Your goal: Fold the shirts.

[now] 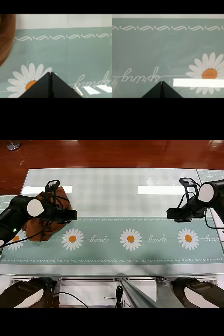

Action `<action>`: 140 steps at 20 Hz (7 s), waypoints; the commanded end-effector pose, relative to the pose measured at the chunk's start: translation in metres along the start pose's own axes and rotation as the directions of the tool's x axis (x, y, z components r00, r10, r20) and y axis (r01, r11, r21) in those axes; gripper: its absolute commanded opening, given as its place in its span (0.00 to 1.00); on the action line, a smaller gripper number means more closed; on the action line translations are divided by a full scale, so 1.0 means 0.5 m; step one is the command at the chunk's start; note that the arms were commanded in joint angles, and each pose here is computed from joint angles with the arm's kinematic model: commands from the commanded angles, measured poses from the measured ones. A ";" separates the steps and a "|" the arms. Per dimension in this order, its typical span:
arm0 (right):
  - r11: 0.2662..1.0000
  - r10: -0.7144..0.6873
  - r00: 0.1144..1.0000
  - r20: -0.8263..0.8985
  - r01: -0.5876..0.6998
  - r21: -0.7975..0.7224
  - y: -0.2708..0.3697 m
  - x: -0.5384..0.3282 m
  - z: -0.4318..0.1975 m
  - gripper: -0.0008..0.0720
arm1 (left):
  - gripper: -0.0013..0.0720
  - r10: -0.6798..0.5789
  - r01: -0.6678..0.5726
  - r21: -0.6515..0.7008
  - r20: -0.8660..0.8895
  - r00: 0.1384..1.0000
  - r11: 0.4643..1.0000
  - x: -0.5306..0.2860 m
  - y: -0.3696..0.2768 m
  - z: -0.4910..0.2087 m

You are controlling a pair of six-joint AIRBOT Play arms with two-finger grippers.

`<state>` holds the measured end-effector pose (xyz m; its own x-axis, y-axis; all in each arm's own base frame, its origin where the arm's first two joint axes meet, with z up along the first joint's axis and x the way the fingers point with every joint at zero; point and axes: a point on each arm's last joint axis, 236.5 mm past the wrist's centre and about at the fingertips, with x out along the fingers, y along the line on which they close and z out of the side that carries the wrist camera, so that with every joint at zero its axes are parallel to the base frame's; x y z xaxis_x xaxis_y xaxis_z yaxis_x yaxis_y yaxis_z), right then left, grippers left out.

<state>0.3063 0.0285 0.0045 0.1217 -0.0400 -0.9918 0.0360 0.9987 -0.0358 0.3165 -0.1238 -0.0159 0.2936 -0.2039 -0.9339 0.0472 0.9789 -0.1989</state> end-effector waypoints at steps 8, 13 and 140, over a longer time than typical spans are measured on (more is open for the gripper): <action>1.000 0.012 0.999 0.030 -0.012 -0.001 0.006 0.000 0.015 0.05 | 0.07 -0.010 0.010 0.001 0.054 0.999 1.000 0.004 -0.005 0.026; 0.999 0.016 0.998 0.063 -0.014 -0.032 0.009 0.004 0.033 0.87 | 0.98 0.127 -0.166 0.147 0.246 0.961 0.975 -0.051 0.068 0.145; 0.915 0.401 0.435 0.806 -0.151 -0.374 0.070 -0.868 -0.126 0.04 | 0.06 -0.318 0.190 0.282 0.530 0.786 0.940 -0.721 -0.113 -0.033</action>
<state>0.1957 0.0845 0.4614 0.8996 0.3680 -0.2354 -0.3665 0.9290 0.0517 0.2155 -0.0987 0.4052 0.8580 -0.4270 -0.2855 0.3870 0.9028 -0.1874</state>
